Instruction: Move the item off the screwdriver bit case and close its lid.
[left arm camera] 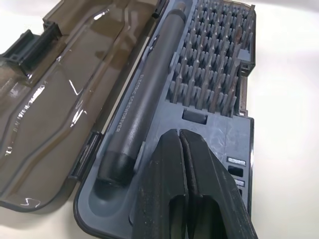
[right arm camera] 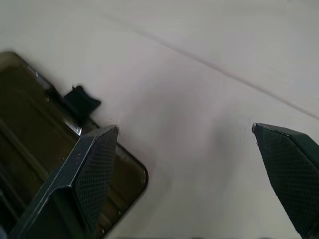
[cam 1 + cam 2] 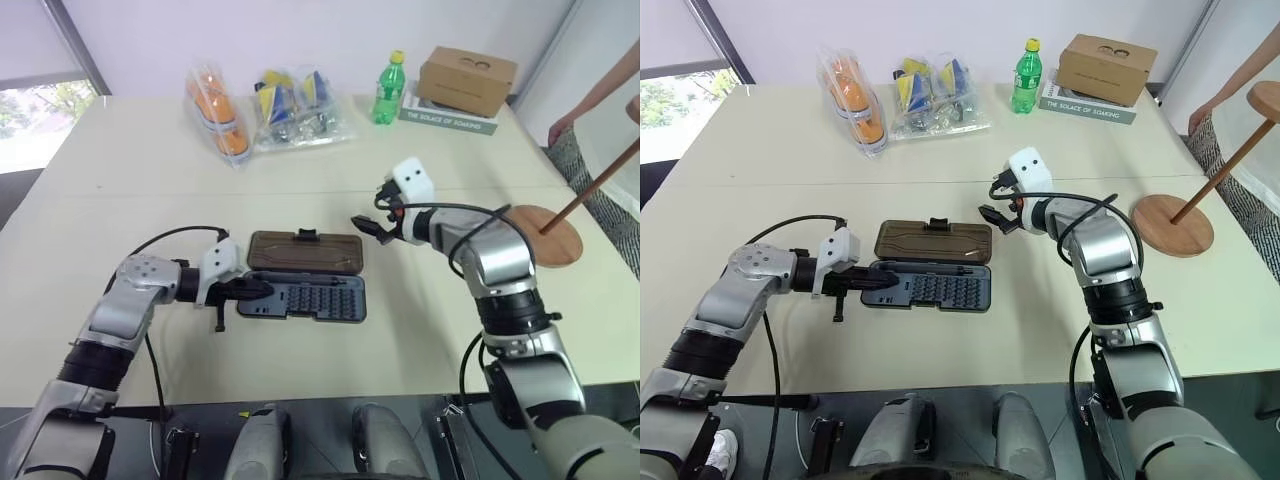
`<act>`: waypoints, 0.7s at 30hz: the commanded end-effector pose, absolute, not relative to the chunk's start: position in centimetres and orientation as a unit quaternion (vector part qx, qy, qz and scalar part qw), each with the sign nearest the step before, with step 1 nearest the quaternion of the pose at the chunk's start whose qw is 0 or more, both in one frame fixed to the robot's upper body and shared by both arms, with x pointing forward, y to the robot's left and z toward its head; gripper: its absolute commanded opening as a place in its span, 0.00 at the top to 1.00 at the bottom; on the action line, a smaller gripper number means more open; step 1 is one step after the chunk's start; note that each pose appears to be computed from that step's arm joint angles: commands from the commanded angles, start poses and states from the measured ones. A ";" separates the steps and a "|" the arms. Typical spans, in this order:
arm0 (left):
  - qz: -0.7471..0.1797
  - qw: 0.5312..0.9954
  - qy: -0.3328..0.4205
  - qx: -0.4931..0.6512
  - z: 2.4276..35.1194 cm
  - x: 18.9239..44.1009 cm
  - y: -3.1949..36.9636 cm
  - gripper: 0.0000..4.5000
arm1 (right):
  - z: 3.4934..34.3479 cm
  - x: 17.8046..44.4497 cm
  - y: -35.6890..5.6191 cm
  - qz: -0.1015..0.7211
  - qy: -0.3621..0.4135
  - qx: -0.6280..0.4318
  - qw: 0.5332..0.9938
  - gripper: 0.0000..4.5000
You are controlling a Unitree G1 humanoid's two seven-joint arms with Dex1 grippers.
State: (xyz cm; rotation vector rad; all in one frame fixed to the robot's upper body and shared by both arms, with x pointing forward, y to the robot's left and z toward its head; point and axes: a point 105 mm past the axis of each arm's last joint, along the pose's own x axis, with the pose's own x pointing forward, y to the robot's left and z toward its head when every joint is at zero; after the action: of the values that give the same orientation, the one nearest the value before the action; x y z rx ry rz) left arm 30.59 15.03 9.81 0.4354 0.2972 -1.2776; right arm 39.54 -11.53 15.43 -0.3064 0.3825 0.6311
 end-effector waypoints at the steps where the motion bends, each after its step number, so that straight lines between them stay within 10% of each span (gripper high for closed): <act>1: -0.585 0.767 0.167 0.204 8.1 30.3 15.1 0.99 | 15.9 39.6 -10.9 0.340 0.183 -0.197 0.901 0.00; 21: -0.588 0.766 0.166 0.202 8.2 29.4 15.1 0.99 | 13.8 41.4 -9.2 0.385 0.194 -0.235 0.871 0.00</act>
State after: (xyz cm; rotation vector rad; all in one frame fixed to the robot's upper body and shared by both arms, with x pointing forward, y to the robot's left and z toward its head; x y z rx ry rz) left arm 30.04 14.64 9.67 0.4392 0.2824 -1.2750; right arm 41.12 -9.71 12.50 -0.4764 0.4527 0.7925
